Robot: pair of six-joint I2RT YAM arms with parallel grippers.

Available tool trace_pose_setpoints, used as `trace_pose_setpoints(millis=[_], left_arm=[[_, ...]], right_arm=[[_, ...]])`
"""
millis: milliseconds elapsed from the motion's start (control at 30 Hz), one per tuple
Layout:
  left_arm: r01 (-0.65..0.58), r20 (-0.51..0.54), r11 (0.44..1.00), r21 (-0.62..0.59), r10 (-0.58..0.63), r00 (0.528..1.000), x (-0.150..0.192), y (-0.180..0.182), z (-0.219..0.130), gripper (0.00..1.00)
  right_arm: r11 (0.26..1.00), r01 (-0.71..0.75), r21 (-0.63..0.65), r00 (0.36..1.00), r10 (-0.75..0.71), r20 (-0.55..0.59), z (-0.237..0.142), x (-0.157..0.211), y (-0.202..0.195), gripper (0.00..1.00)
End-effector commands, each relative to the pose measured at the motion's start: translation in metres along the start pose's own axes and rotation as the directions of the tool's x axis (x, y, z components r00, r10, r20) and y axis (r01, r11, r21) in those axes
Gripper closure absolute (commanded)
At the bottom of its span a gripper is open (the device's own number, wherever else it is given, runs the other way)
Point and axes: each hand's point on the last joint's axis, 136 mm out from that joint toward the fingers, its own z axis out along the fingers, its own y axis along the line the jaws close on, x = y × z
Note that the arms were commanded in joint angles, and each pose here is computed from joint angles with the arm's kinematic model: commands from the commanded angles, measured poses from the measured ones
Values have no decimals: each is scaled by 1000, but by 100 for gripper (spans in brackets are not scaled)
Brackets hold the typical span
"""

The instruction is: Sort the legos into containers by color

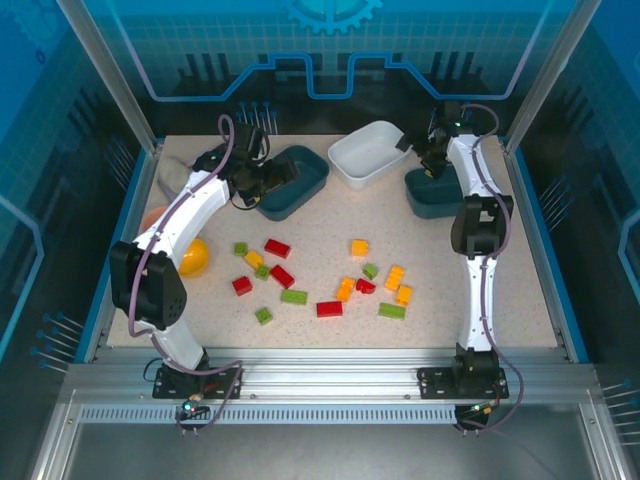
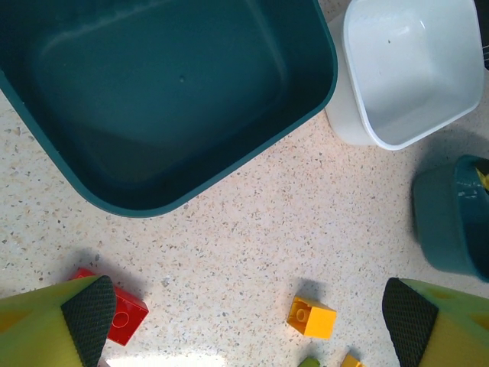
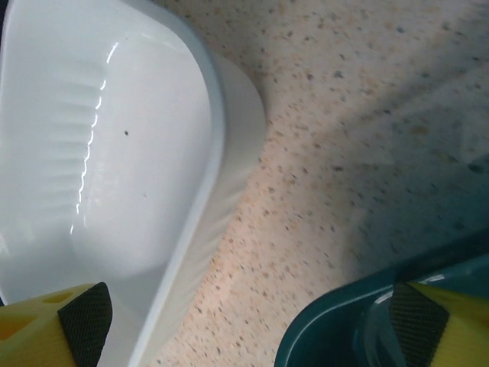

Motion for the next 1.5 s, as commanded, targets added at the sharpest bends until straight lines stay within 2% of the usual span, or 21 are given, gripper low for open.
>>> trace_pose_setpoints(millis=[0, 367, 600, 800, 1000, 1167, 1367, 1467], left_arm=[[7, -52, 1000, -9, -7, 999, 11, 2, 9, 6], [-10, -73, 1000, -16, 9, 997, 7, -2, 21, 7], [-21, -90, 1000, -20, 19, 996, 7, -2, 26, 7], [-36, -112, 999, -24, 33, 993, 9, -2, 34, 9], [-36, -125, 999, -15, 34, 992, 10, -3, 41, 10], [-36, -127, 999, -4, 35, 991, 8, -7, 42, 11], [-35, -138, 999, -2, 34, 990, 9, -8, 45, 12], [-42, -144, 999, -5, 41, 989, 11, -8, 47, 12]], right_arm=[[1000, -29, 1, 994, 29, -101, 17, 28, 7, 4], [1000, -14, -11, 991, 12, -136, 45, 52, 27, 12], [999, -10, 53, 988, 18, -154, 50, 65, 20, 26], [990, 46, 136, 991, -29, -130, 29, 62, 1, 41], [977, 106, 182, 983, -75, -169, 9, 63, -22, 58], [952, 217, 216, 960, -167, -225, -10, 74, -36, 62], [903, 343, 258, 915, -259, -308, -37, 99, -57, 63], [895, 362, 260, 911, -281, -301, -55, 106, -63, 61]])
